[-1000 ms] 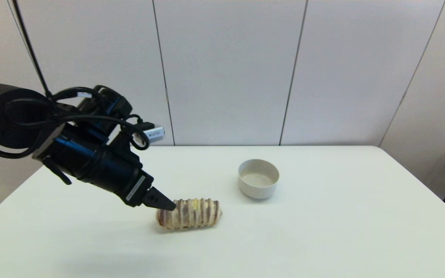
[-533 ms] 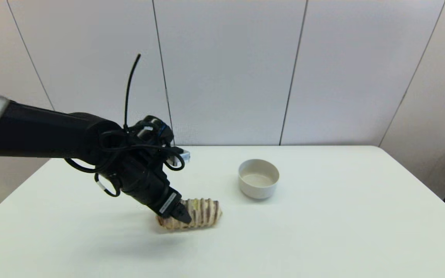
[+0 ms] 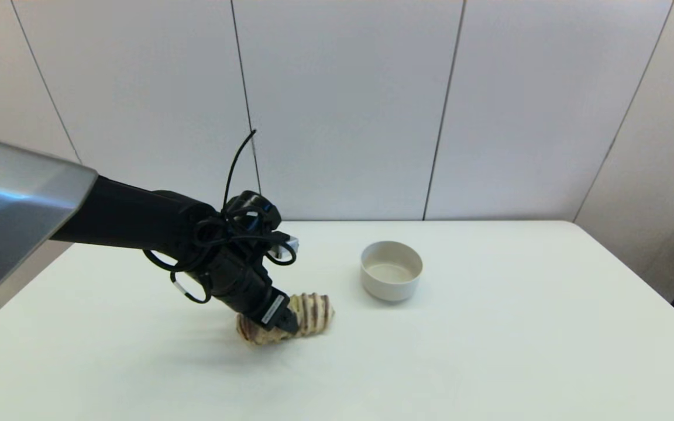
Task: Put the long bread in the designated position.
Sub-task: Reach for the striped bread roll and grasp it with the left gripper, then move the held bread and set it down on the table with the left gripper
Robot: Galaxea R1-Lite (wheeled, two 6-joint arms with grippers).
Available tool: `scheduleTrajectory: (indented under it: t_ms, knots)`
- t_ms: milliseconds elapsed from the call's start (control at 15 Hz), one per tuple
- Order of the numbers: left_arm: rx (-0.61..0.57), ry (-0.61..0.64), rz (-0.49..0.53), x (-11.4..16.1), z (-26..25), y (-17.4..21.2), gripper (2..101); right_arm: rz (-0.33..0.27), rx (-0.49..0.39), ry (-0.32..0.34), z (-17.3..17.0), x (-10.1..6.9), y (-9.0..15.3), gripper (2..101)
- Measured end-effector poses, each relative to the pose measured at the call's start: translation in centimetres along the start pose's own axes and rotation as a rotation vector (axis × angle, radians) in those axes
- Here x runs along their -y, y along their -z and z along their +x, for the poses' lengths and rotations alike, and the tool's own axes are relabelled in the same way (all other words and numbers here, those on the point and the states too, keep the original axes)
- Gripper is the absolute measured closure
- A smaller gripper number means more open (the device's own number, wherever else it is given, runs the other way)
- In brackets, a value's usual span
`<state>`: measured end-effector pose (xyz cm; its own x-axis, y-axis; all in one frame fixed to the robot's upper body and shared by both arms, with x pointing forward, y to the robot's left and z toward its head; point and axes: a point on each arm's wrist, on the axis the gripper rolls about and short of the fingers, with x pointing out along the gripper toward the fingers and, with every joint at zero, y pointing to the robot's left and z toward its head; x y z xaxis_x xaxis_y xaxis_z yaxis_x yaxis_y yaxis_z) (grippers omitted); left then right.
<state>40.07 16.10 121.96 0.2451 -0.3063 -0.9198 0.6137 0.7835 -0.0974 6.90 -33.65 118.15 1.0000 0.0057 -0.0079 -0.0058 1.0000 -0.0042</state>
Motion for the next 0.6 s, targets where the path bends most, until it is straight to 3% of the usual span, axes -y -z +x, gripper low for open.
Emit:
scheduleTrajectory:
  t_ms: [200, 333, 400, 467, 600]
  knots:
    - [0.008, -0.068, 0.018, 0.1, -0.4, -0.7, 46.7, 0.000, 0.000, 0.000, 0.0, 0.0, 0.0, 4.3]
    - [0.083, -0.126, 0.024, 0.1, -1.8, -2.2, 57.1, 0.000, 0.000, 0.000, 0.0, 0.0, 0.0, 4.3]
    - [0.139, -0.135, 0.030, 0.3, -2.9, -3.2, 66.1, 0.000, 0.000, 0.000, 0.0, 0.0, 0.0, 4.3]
    - [0.197, -0.142, 0.037, 0.4, -4.2, -4.2, 84.7, 0.000, 0.000, 0.000, 0.0, 0.0, 0.0, 4.3]
    - [0.324, -0.157, 0.052, 0.7, -7.0, -6.2, 88.1, 0.000, 0.000, 0.000, 0.0, 0.0, 0.0, 4.3]
